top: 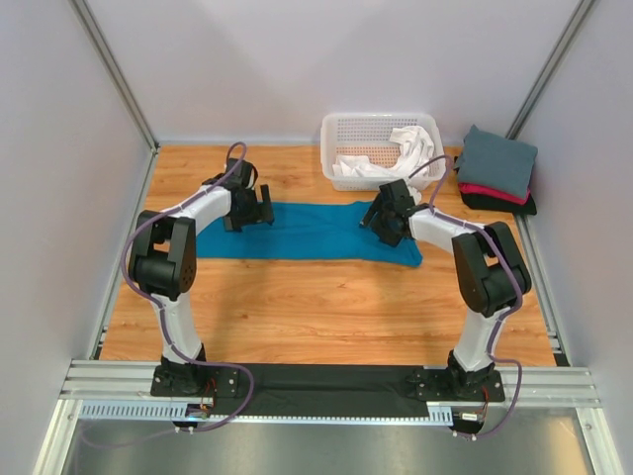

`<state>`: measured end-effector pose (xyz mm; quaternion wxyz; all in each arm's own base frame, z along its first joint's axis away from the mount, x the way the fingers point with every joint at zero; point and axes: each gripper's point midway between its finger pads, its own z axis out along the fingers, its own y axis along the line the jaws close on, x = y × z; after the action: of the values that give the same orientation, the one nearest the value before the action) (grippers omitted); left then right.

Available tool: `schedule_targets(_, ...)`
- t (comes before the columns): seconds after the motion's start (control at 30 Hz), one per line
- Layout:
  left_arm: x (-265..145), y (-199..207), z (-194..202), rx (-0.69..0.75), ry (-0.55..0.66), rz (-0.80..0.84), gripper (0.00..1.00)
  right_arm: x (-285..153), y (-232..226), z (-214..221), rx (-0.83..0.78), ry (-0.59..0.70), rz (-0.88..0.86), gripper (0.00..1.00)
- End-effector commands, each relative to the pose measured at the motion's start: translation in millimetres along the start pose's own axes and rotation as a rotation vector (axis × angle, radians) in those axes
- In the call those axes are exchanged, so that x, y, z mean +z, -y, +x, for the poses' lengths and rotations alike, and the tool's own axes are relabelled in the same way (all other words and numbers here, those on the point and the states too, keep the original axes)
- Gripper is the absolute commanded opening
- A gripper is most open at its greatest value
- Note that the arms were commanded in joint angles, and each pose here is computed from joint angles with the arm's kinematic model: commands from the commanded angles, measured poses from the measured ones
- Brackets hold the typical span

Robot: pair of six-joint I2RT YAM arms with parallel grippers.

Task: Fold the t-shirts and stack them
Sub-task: Fold the tshirt

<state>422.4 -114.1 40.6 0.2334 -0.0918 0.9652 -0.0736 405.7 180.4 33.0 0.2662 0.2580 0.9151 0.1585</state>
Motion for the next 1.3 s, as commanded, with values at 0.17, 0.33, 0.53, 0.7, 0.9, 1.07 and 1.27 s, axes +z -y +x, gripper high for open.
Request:
schedule_targets(0.17,10,11,58,-0.045,-0.213,0.081,0.94,23,27,10,-0.057,-0.014,0.099,0.71)
schedule_targets(0.33,4,-2,104,-0.068,-0.261,0.008,0.94,31,22,14,-0.089,-0.039,0.086,0.70)
schedule_targets(0.53,-19,-21,158,-0.231,-0.241,-0.041,0.94,39,1,21,-0.140,-0.056,0.061,0.71)
schedule_targets(0.7,-52,-43,200,-0.423,-0.198,-0.128,0.94,43,-24,40,-0.186,-0.081,0.024,0.71)
schedule_targets(0.9,-83,-74,234,-0.610,-0.132,-0.236,0.94,51,-65,69,-0.259,-0.123,-0.035,0.71)
schedule_targets(1.07,-102,-99,244,-0.641,-0.065,-0.305,0.95,67,-107,103,-0.353,-0.170,-0.087,0.71)
schedule_targets(1.27,-101,-98,247,-0.661,-0.046,-0.258,0.95,86,-175,123,-0.470,-0.218,-0.162,0.72)
